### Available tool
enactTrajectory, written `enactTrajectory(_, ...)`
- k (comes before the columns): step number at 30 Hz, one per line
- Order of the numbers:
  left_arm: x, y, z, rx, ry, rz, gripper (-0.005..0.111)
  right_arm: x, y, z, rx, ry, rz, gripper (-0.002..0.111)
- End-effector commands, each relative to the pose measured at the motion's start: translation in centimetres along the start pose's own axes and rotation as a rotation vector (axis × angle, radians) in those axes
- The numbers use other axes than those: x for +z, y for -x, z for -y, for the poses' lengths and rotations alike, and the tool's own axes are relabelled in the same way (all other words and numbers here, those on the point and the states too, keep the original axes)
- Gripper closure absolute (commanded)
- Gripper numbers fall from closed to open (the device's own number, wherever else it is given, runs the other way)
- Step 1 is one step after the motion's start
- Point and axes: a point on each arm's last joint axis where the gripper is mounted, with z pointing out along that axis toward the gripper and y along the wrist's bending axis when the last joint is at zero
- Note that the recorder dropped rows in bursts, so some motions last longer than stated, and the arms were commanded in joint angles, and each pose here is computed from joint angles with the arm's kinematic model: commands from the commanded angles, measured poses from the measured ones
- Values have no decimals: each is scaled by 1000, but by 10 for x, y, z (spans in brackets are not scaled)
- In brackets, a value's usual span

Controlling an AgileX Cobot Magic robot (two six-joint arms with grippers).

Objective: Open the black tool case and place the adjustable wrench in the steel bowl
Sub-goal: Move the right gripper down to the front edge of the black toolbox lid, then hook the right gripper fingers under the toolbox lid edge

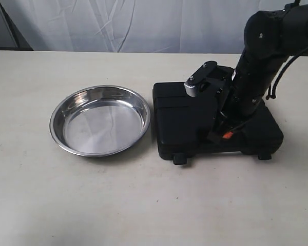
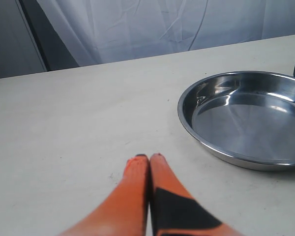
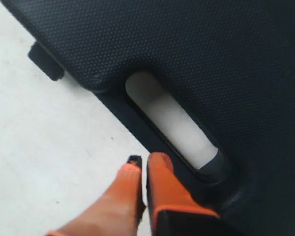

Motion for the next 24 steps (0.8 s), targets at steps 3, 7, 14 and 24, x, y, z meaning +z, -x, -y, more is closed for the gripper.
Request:
enactTrajectory(3,0,0,0,-1,-1,10,106,2,1,2,13,-11,-6,47)
enactTrajectory(7,0,0,0,-1,-1,10,106,11,0,5,4,-25,-34,38)
enactTrajectory(14,0,0,0,-1,-1,10,106,26,1,7,5,-15,-71,39)
enactTrajectory(24,0,0,0,-1,-1,10,106,37,3,9,11,-10,-70,39)
